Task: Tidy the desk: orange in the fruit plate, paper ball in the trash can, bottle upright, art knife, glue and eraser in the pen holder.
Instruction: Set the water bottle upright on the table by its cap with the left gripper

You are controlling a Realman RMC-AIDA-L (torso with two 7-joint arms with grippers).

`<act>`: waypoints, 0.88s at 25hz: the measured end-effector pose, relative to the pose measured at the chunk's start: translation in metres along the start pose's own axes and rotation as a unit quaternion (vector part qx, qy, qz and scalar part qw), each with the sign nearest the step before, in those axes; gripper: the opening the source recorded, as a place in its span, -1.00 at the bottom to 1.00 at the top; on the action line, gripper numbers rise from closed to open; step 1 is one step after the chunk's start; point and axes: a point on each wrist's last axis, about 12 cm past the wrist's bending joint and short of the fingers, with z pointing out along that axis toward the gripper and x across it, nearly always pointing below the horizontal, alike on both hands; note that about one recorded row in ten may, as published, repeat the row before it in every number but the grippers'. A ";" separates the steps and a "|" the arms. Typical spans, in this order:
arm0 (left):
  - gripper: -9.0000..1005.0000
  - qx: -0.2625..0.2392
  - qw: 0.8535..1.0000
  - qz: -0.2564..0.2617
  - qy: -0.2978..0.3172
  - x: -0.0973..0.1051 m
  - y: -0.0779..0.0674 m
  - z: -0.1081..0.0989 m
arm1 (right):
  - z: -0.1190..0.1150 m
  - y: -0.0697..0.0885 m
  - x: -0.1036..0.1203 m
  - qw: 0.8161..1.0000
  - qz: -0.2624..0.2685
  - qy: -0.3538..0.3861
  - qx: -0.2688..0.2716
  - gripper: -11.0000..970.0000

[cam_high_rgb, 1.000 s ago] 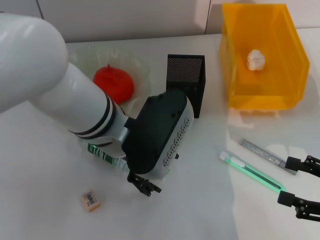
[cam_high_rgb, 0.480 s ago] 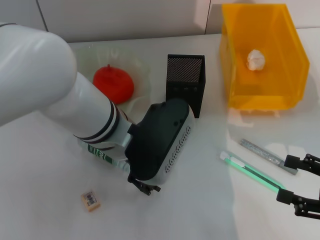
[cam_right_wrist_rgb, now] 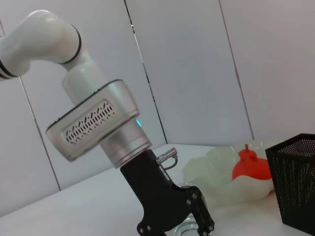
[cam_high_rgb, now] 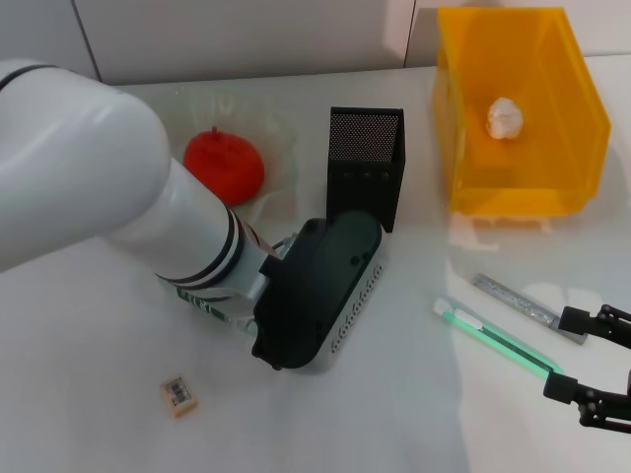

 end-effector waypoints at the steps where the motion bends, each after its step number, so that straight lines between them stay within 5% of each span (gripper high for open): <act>1: 0.05 0.000 1.000 -0.003 -0.002 -0.001 0.001 -0.002 | 0.000 0.000 0.000 1.000 0.000 0.000 0.000 0.75; 7: -0.07 0.025 0.999 -0.025 -0.015 -0.008 0.000 -0.015 | -0.001 0.000 0.000 1.000 0.000 0.000 0.001 0.75; 12: -0.11 -0.013 0.996 -0.065 -0.059 -0.011 -0.008 -0.042 | 0.000 0.000 0.000 1.000 0.000 -0.001 0.000 0.75; 22: -0.08 -0.092 0.967 -0.199 -0.132 0.032 -0.025 -0.081 | 0.002 -0.001 -0.004 1.000 -0.002 -0.005 -0.004 0.75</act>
